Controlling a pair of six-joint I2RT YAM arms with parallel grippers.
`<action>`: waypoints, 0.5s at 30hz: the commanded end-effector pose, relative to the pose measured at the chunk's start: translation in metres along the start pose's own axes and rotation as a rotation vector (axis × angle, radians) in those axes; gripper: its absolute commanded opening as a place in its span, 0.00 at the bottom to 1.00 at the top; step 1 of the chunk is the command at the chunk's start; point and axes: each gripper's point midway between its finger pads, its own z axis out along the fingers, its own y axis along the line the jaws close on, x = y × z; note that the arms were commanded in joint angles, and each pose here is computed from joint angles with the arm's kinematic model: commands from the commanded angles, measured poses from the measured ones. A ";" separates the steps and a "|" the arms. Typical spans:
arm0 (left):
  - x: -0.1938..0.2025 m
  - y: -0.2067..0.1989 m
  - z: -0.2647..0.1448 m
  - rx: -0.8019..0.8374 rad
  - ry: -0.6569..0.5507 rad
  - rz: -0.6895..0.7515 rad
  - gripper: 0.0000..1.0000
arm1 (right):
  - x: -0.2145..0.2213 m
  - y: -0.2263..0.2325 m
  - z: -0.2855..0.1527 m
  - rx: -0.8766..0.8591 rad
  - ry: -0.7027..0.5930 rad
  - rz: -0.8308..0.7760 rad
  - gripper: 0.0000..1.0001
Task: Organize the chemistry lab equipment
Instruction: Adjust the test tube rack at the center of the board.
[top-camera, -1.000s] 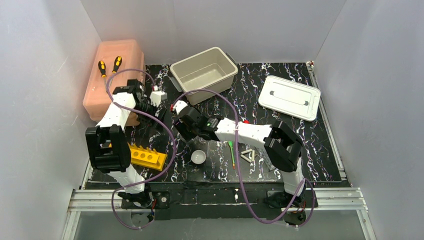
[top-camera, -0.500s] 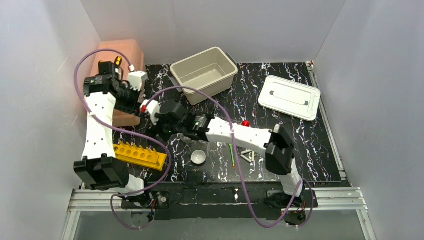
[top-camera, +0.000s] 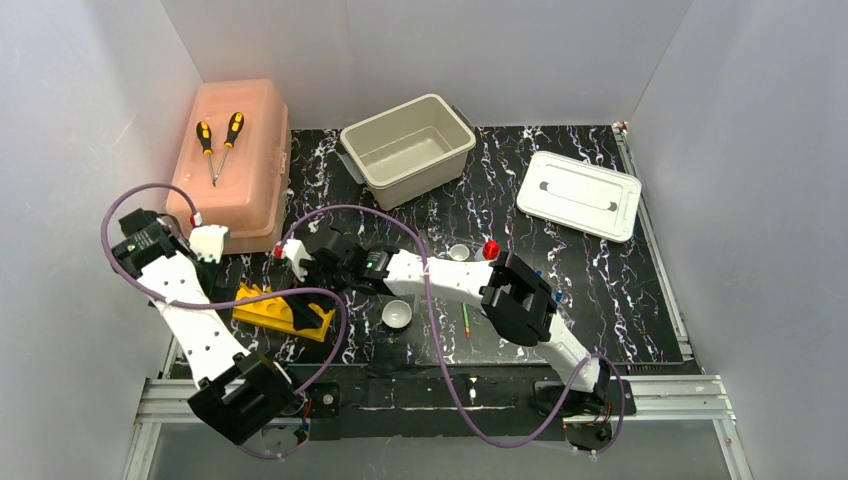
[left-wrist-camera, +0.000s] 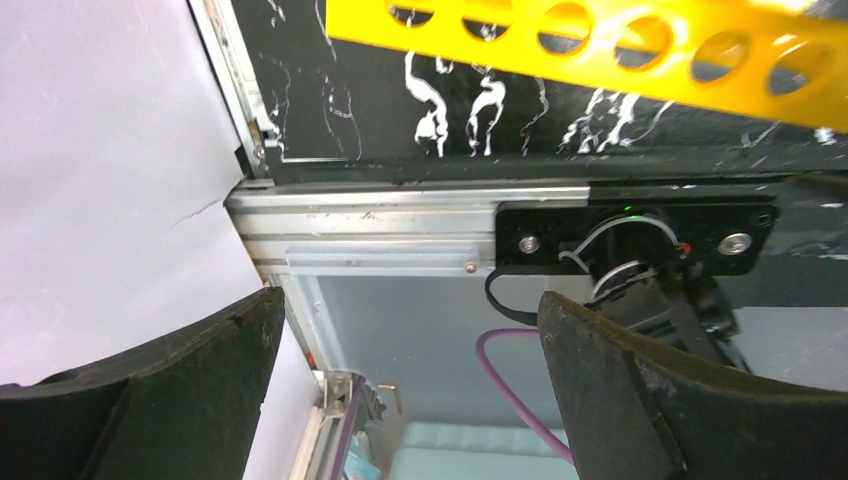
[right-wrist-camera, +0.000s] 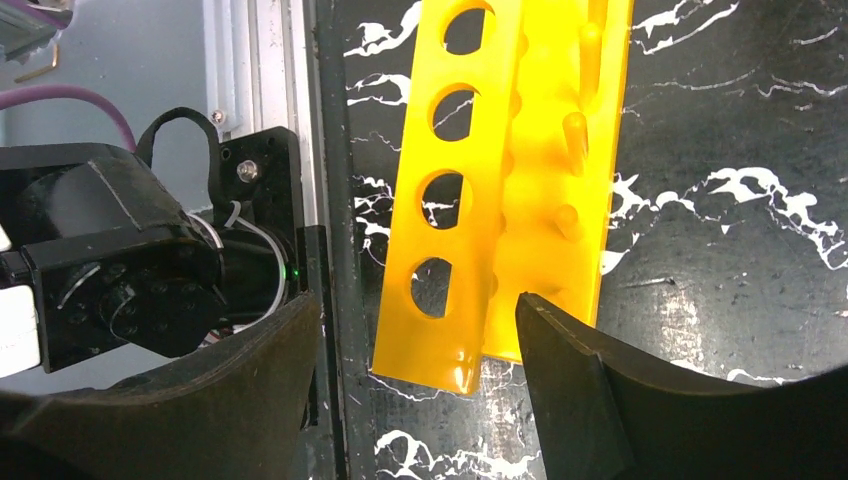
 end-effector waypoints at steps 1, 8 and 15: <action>0.014 0.017 0.024 -0.049 0.031 0.071 0.98 | -0.014 0.007 -0.003 -0.034 -0.045 0.005 0.79; 0.007 0.008 0.063 0.020 -0.015 0.060 0.98 | -0.006 0.002 0.001 -0.011 -0.028 0.026 0.57; 0.018 0.019 0.090 -0.008 0.036 0.120 0.96 | 0.008 -0.009 -0.001 0.042 0.008 0.032 0.20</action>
